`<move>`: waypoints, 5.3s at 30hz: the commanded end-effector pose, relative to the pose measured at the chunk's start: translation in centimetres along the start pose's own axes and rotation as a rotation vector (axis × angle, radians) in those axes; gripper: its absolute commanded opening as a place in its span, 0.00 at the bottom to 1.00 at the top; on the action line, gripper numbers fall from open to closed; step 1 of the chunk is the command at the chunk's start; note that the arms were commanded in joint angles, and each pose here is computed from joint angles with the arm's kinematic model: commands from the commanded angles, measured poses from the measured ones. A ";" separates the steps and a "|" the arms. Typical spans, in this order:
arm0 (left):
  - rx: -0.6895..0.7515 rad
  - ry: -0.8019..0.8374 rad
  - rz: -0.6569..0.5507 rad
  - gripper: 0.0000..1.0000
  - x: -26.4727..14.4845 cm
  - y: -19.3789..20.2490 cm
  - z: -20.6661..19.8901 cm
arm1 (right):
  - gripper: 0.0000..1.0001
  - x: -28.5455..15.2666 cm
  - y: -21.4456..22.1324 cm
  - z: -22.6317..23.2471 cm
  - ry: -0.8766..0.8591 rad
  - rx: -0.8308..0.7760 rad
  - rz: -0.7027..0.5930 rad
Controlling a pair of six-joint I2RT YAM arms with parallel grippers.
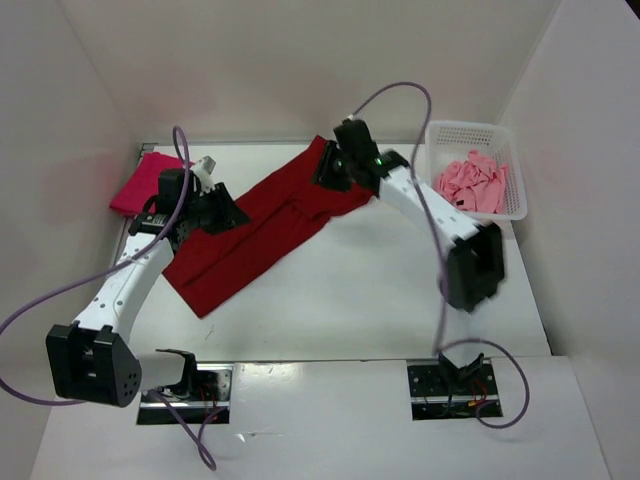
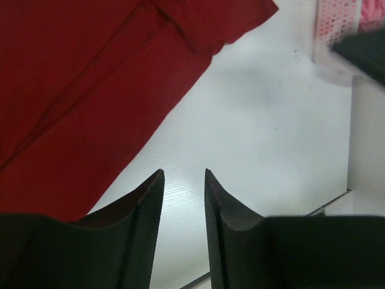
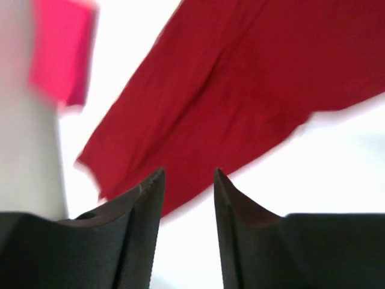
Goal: Fold and stack the t-shirts
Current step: Rotate the tshirt 95 degrees, then grab the bottom of the folded rectangular tshirt with both arms
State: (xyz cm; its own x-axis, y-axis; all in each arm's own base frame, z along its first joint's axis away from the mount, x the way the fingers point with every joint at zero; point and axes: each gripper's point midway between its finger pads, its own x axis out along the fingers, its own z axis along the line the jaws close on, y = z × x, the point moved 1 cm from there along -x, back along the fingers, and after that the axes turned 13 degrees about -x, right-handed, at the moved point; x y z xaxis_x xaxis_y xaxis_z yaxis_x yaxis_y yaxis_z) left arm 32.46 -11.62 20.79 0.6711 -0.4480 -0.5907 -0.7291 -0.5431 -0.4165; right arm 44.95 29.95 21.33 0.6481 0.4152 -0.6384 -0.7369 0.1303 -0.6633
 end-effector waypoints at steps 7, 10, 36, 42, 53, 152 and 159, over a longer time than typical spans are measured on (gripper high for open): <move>0.159 0.042 -0.071 0.21 -3.0 0.4 -1.8 | 0.47 -5.1 15.8 8.9 -0.330 0.120 0.093; 0.157 0.031 -0.074 0.15 -4.0 0.7 -1.7 | 0.47 -3.1 20.9 13.2 -0.362 0.090 0.148; 0.039 0.018 -0.108 0.60 -2.3 -0.9 -1.5 | 0.05 9.7 30.7 14.7 -0.175 0.319 0.306; 0.031 0.008 -0.083 0.60 -0.1 -0.9 -0.7 | 0.01 3.5 28.4 11.7 -0.174 0.237 0.270; 0.063 0.020 -0.059 0.60 6.2 -3.3 -1.9 | 0.03 -6.7 30.7 -3.3 -0.015 0.202 0.392; -0.401 -0.201 0.207 0.41 -0.7 21.3 12.3 | 0.33 -9.8 34.3 -6.5 -0.089 0.208 0.468; -0.354 -0.173 0.242 0.38 -0.2 21.8 11.4 | 0.30 -9.7 34.0 -6.1 -0.089 0.210 0.459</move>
State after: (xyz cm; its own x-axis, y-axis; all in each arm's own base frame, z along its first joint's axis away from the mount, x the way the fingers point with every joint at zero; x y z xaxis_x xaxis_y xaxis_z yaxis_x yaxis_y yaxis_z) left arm 14.07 -14.12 2.72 0.4062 -0.4411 -0.8003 -0.7184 -0.6954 0.0186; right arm 14.32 24.33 2.25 0.2105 0.5403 -0.8147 -0.9769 0.0858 -0.1955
